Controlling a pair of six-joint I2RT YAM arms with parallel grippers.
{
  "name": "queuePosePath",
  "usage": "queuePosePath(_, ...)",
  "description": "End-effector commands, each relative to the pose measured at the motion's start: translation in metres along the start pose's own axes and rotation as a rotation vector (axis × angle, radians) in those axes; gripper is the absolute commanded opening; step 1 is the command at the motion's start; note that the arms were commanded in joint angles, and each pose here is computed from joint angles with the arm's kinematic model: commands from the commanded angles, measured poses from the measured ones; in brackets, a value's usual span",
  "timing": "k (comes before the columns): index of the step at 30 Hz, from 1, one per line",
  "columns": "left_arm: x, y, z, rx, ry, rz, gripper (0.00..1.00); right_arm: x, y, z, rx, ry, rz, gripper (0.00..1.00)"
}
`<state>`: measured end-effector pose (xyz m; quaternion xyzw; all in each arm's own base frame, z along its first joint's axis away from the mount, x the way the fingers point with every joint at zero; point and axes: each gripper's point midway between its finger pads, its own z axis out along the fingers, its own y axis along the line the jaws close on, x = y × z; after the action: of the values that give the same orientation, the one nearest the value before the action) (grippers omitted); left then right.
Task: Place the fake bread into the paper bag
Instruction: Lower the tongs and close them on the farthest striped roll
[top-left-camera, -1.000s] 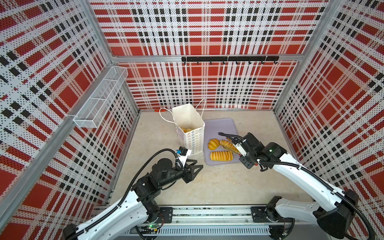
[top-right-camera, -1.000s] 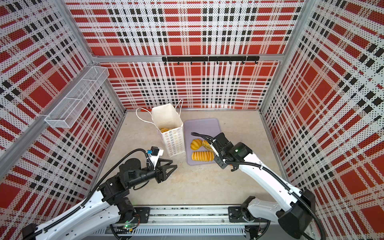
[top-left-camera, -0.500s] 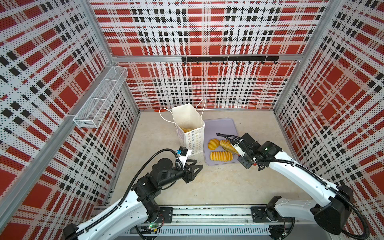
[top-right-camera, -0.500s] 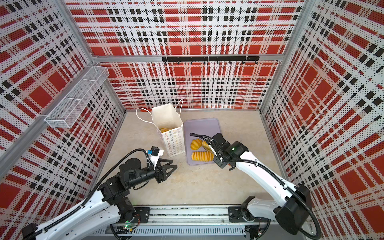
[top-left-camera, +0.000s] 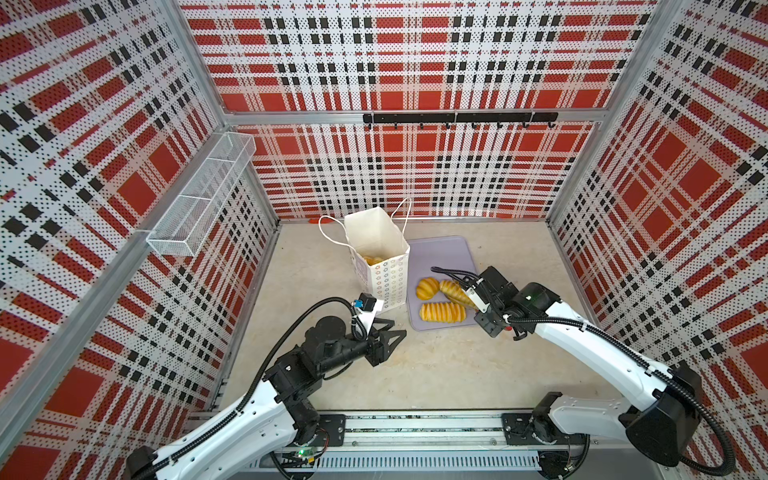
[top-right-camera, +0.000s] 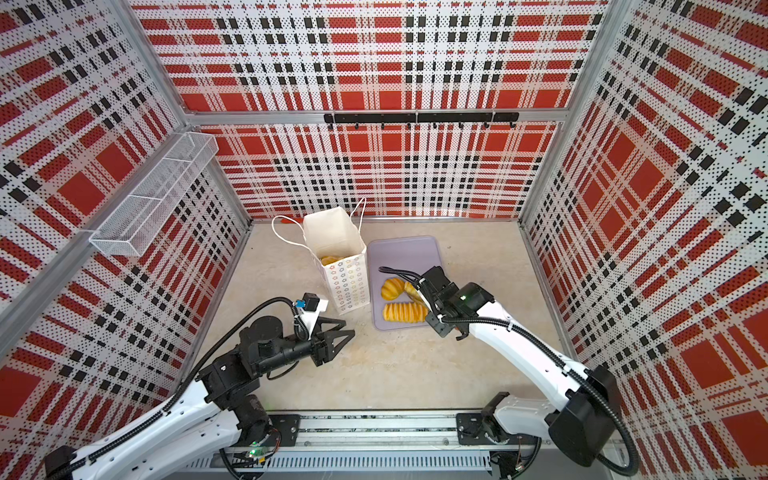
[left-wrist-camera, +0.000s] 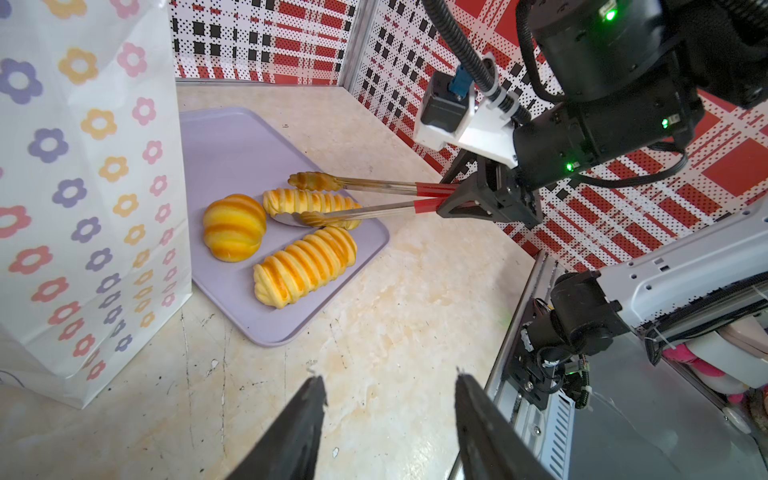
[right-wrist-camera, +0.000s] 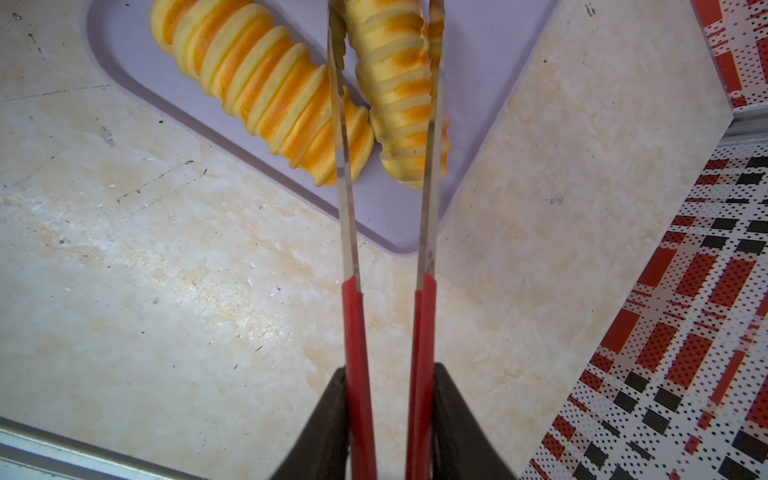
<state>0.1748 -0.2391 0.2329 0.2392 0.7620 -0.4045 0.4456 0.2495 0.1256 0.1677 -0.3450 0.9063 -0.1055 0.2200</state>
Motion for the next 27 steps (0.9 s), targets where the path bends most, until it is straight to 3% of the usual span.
queuePosePath(1,-0.001,0.002,0.000,-0.009,-0.002,0.012,0.55,-0.002,-0.004,0.000,0.021,-0.016,0.009,0.31)
queuePosePath(15,-0.003,0.002,-0.002,-0.017,-0.013,0.012,0.55,-0.003,-0.012,-0.016,0.038,-0.070,0.038,0.27)
queuePosePath(27,-0.026,0.004,-0.021,-0.037,-0.118,0.022,0.55,-0.009,-0.027,-0.051,0.054,-0.184,0.110,0.25)
